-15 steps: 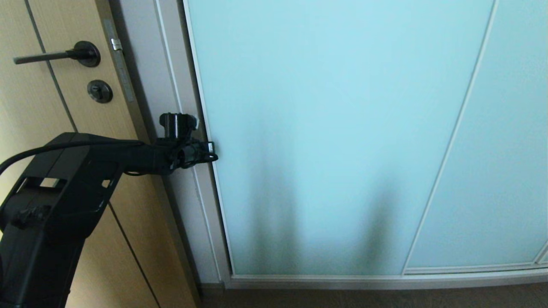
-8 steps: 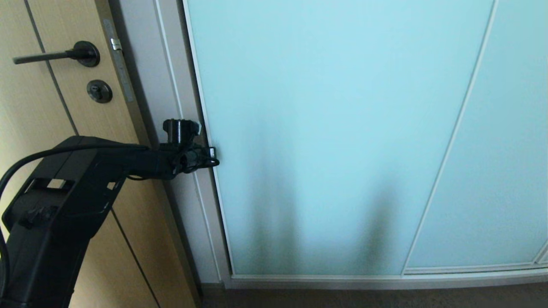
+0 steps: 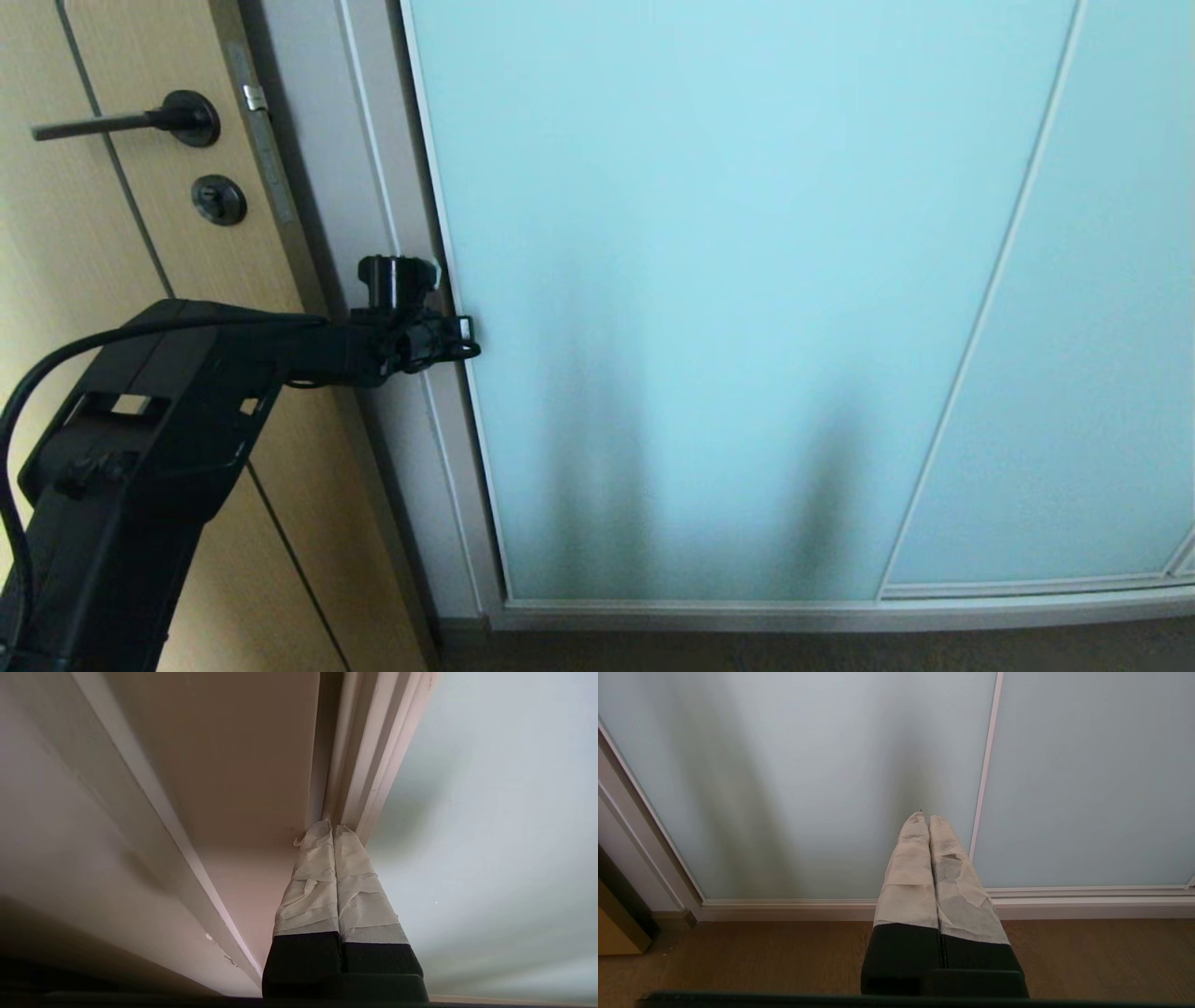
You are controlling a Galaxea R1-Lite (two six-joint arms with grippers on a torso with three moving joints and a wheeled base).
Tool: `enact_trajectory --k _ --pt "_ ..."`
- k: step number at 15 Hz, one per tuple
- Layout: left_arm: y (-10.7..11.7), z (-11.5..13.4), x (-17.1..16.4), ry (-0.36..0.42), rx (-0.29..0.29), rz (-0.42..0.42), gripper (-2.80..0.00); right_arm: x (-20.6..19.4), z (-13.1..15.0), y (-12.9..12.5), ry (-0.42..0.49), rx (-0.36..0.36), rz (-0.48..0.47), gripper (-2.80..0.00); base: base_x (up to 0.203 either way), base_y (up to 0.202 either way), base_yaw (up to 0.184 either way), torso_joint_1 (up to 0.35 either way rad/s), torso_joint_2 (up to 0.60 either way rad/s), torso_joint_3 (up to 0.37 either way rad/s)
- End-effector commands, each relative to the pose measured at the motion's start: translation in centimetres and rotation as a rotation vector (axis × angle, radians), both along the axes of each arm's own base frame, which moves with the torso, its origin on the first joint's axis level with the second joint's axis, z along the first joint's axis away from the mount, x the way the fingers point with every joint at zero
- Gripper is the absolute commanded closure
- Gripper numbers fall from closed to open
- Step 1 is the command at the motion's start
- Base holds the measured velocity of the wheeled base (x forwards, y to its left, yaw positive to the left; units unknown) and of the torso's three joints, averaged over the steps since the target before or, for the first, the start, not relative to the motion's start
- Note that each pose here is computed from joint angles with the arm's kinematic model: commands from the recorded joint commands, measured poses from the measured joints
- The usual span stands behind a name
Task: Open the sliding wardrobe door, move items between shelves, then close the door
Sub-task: Open the door
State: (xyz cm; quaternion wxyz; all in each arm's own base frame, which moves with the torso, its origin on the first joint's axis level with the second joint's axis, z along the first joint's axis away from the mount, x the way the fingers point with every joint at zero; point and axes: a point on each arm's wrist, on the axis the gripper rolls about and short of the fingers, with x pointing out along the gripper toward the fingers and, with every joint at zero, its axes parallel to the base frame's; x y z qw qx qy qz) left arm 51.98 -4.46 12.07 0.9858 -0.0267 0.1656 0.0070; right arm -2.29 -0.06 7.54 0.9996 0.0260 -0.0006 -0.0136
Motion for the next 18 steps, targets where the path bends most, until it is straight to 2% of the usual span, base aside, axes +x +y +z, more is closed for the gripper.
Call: enact_trajectory --k 1,4,8,13,18 --pt "-0.5 -0.6 0.3 0.002 0.002 -0.008 0.00 0.0 0.0 0.0 0.000 0.000 0.000 0.00 0.000 0.000 0.000 0.000 0.00 0.000" --pt "-1.1 -0.7 0.2 0.001 0.011 -0.024 0.00 0.0 0.0 0.0 0.001 0.000 0.000 0.00 0.000 0.000 0.000 0.000 0.00 0.000" --pt "-3.7 -0.7 0.0 -0.006 0.030 -0.076 0.00 0.0 -0.1 0.0 0.002 0.000 0.000 0.00 0.000 0.000 0.000 0.000 0.00 0.000" --pt "-8.2 -1.3 -0.9 0.002 0.056 -0.132 0.00 0.0 0.0 0.0 0.001 0.000 0.000 0.00 0.000 0.000 0.000 0.000 0.00 0.000" --pt "-13.5 -1.3 -2.4 -0.013 0.074 -0.224 0.00 0.0 -0.1 0.0 0.002 0.000 0.000 0.00 0.000 0.000 0.000 0.000 0.00 0.000"
